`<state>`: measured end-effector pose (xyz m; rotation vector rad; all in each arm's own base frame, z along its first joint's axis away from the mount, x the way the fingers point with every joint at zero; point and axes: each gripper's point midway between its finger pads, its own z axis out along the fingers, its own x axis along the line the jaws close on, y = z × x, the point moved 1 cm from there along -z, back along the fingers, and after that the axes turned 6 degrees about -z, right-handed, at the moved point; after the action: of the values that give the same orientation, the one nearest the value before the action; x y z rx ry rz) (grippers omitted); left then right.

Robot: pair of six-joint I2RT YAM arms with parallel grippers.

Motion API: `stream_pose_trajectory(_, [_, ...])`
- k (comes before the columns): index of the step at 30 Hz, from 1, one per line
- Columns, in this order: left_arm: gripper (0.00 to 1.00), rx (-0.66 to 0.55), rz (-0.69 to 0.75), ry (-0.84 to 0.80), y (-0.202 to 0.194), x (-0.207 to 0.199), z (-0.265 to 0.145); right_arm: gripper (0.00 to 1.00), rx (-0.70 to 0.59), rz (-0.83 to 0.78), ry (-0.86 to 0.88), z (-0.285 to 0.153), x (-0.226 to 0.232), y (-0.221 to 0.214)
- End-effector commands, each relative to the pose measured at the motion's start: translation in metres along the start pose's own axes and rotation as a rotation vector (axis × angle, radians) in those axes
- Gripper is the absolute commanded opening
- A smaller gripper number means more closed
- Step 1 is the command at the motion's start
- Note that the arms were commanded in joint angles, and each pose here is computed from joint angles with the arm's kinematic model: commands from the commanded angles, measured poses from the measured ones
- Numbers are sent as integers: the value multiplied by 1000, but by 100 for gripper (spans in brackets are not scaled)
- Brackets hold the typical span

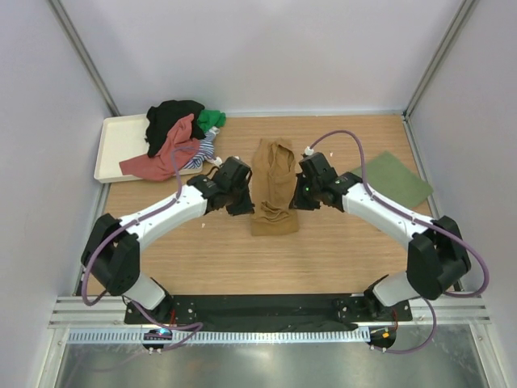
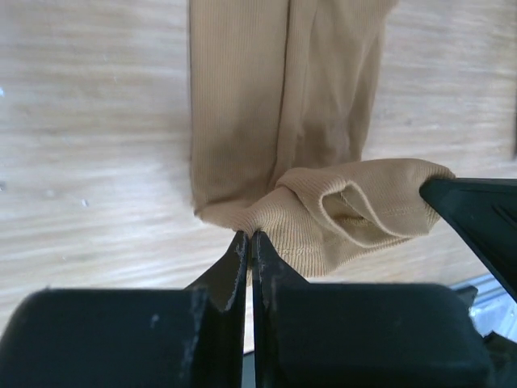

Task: Fold and stack the tank tops
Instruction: Fold the tank top

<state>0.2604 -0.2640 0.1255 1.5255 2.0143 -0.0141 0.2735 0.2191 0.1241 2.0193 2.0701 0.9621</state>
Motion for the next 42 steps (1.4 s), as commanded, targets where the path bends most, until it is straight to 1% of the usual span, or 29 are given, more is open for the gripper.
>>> stream_pose_trajectory(1, [0, 0, 50, -52, 24, -19, 4, 1, -81, -34, -55, 6, -3, 36])
stream_pose_trajectory(2, [0, -6, 47, -50, 31, -19, 7, 1, -91, -33, -57, 7, -4, 45])
stream_pose_trajectory(6, [0, -3, 50, -26, 45, -21, 20, 1, -62, -30, -80, 26, -11, 55])
stream_pose_trajectory(12, [0, 4, 44, -19, 59, -23, 34, 1, -73, -23, -88, 33, -16, 74])
stream_pose_trajectory(16, [0, -5, 45, -21, 69, -27, 35, 1, -78, -20, -99, 36, -20, 84])
stream_pose_trajectory(18, [0, -5, 50, -10, 72, -25, 38, 1, -80, -15, -103, 37, -22, 88])
stream_pose_trajectory(20, [0, -6, 46, -11, 77, -26, 38, 1, -62, -17, -71, 40, -17, 88])
stream_pose_trajectory(29, [0, -21, 42, -12, 94, -28, 39, 1, -61, -11, -71, 46, -19, 100])
stream_pose_trajectory(42, [0, 6, 31, -24, 109, -32, 50, 1, -60, 14, -72, 55, -24, 116])
